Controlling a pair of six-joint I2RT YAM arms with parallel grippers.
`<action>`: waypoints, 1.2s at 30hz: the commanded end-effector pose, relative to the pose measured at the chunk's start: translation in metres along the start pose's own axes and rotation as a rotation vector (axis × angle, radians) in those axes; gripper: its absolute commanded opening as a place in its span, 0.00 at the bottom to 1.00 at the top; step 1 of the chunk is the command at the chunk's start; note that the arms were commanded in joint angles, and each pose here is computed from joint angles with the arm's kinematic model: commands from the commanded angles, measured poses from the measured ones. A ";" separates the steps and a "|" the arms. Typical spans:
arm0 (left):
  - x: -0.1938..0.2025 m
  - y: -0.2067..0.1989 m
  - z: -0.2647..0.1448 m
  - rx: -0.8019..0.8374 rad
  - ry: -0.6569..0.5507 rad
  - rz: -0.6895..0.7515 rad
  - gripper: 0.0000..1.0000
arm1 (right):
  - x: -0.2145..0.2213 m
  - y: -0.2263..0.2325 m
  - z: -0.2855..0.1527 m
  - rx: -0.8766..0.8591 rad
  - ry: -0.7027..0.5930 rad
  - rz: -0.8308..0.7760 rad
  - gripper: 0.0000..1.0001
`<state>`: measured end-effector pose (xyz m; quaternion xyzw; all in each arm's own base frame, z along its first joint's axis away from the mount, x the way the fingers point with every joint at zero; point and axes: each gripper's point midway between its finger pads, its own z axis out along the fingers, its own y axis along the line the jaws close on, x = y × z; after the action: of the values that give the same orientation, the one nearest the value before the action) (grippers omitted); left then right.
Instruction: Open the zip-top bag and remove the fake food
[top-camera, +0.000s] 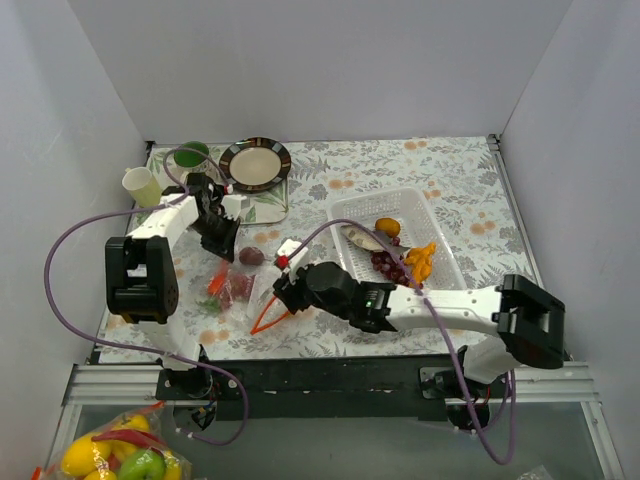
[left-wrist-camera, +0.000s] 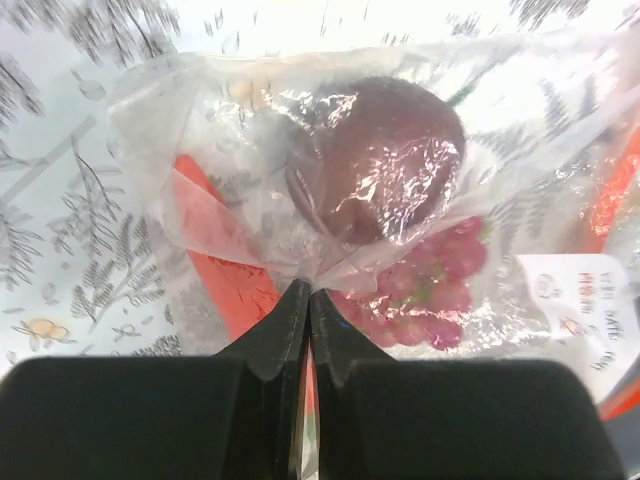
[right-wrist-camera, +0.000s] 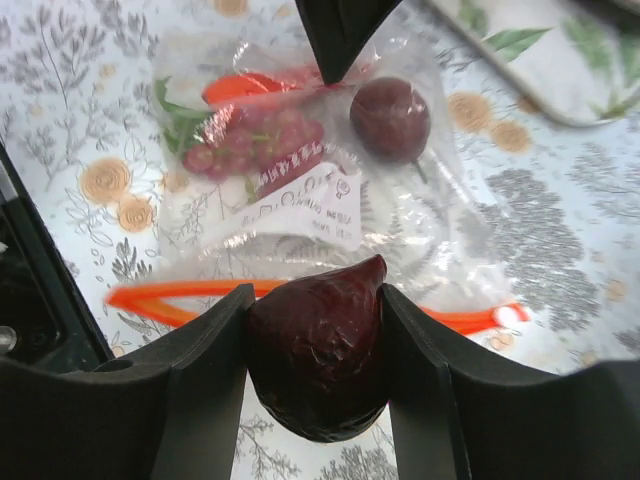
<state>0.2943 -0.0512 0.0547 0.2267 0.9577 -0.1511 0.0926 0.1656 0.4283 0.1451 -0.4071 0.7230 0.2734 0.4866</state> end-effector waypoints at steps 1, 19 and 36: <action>-0.031 -0.014 -0.019 0.075 -0.084 -0.017 0.00 | 0.010 -0.042 -0.041 0.202 0.070 0.029 0.11; -0.033 -0.039 -0.018 0.216 -0.074 -0.069 0.00 | 0.032 -0.190 -0.115 0.632 0.163 0.250 0.99; -0.015 -0.006 0.029 0.078 -0.008 -0.102 0.00 | 0.015 -0.008 -0.051 0.130 0.022 0.059 0.02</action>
<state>0.3023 -0.0742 0.0400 0.1785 0.9581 -0.2123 0.0717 0.1521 0.3431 0.1506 -0.3508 0.7735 0.1998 0.4886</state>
